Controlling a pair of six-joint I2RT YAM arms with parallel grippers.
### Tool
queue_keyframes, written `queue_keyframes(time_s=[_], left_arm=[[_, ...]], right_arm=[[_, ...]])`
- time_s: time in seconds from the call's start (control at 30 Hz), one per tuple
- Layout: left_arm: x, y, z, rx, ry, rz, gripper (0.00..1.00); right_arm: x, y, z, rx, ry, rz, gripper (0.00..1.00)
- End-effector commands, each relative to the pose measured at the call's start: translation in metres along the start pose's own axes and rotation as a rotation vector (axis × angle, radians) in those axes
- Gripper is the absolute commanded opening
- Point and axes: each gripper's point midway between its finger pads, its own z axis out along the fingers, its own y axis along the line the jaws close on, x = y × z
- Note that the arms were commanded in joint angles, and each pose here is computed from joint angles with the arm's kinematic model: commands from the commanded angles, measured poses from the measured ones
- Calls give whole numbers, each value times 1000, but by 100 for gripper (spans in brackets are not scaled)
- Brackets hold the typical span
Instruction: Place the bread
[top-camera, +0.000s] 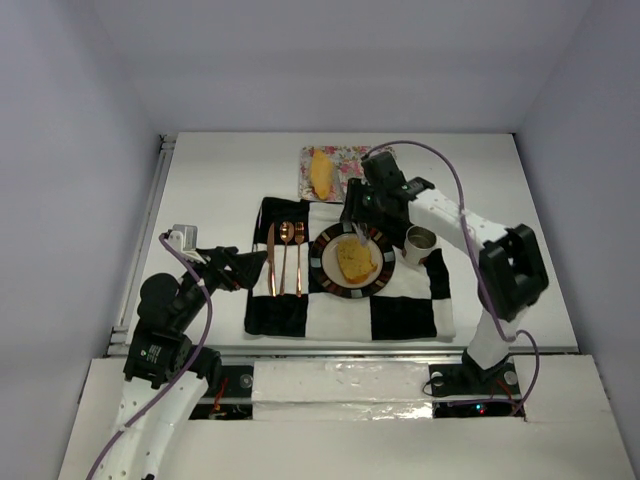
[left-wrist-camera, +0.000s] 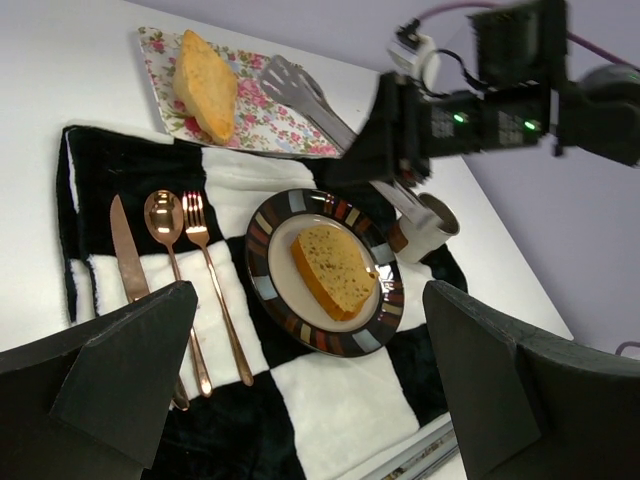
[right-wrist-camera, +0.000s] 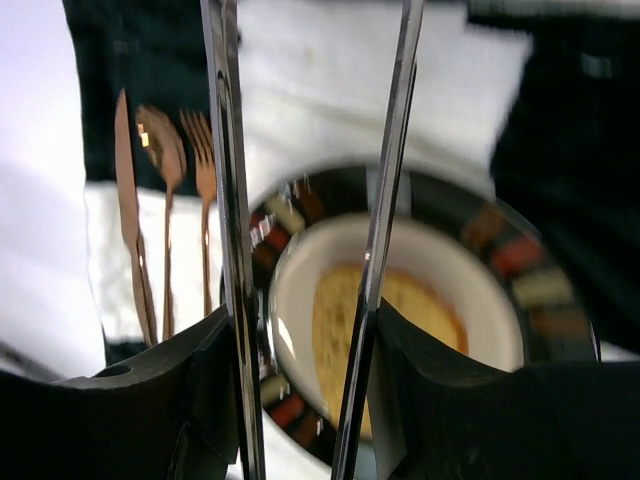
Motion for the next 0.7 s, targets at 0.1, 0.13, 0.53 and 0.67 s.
queue_keyframes(time_s=[0.1, 0.13, 0.53, 0.67], left_arm=[[-9, -11, -1, 59, -40, 34, 97], [-9, -12, -1, 62, -40, 35, 97], [-9, -12, -1, 62, -43, 35, 97], [-9, -11, -1, 56, -45, 35, 97]], right_arm=[[-58, 12, 30, -112, -28, -5, 51], [-62, 10, 33, -122, -22, 3, 51], [-52, 12, 81, -240, 106, 46, 53], [-48, 17, 79, -278, 108, 59, 37]])
